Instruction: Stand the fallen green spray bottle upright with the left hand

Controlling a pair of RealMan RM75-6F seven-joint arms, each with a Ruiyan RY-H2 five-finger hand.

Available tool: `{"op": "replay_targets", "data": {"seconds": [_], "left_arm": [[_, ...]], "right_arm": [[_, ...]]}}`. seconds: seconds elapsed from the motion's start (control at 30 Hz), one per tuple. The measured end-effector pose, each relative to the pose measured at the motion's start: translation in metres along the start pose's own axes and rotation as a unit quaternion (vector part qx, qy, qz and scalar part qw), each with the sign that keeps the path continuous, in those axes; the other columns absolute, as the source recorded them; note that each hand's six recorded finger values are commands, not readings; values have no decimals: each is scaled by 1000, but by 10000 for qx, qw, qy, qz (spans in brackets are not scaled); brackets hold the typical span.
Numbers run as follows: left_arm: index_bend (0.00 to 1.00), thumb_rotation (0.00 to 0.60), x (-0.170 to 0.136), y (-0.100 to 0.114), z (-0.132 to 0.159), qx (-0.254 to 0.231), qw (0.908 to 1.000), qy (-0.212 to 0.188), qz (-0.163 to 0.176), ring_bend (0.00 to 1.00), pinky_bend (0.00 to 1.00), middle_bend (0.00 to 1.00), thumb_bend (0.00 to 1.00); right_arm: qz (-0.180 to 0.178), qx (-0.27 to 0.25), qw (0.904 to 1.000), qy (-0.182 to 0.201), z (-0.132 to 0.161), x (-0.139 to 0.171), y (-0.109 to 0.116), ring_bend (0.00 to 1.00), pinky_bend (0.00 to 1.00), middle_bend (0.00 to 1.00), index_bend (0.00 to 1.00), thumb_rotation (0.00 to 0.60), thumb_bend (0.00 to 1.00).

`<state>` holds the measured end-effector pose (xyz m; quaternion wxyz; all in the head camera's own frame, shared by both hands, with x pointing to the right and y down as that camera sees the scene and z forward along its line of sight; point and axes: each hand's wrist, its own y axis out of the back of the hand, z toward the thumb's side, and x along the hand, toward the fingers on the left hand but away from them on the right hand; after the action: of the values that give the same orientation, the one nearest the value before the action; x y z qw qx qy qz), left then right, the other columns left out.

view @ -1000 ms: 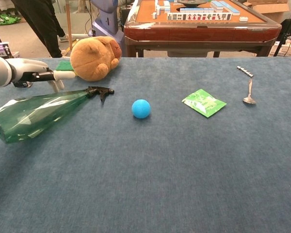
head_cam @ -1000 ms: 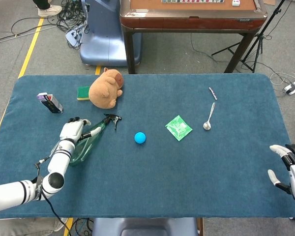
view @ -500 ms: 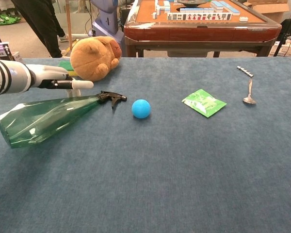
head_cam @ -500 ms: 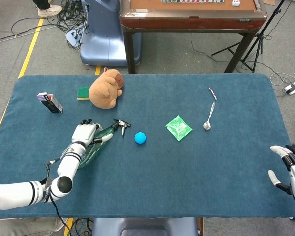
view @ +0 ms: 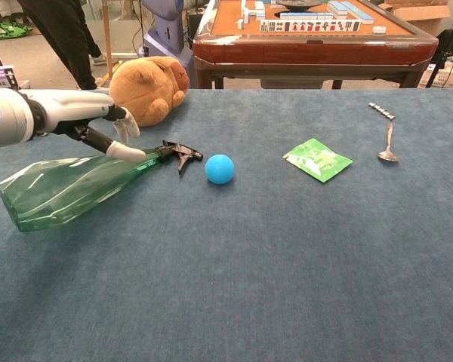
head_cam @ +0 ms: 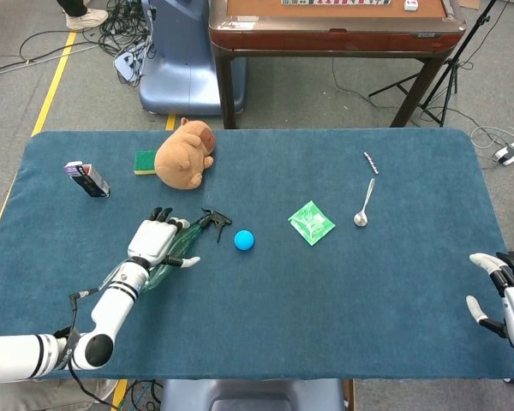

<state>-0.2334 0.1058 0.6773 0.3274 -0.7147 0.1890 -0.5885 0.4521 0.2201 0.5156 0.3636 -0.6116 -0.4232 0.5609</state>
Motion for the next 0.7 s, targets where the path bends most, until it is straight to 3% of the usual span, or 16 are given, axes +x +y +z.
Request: {"op": "replay_targets", "data": {"seconds": [0.33, 0.53, 0.7], "left_arm": [[0, 413, -31, -8, 1, 680, 9971, -329, 108, 0, 0, 6, 54], [0, 587, -40, -16, -5, 1174, 9927, -288, 17, 0, 0, 0, 54], [0, 600, -41, -23, -17, 1686, 9856, -82, -88, 0, 0, 0, 54]], "right_arm": [[37, -17, 10000, 32, 1, -2, -3, 131, 193, 262, 247, 600, 327], [27, -15, 10000, 31, 1, -3, -2, 131, 193, 262, 247, 600, 327], [24, -29, 10000, 10, -1, -1, -2, 131, 193, 262, 247, 600, 328]]}}
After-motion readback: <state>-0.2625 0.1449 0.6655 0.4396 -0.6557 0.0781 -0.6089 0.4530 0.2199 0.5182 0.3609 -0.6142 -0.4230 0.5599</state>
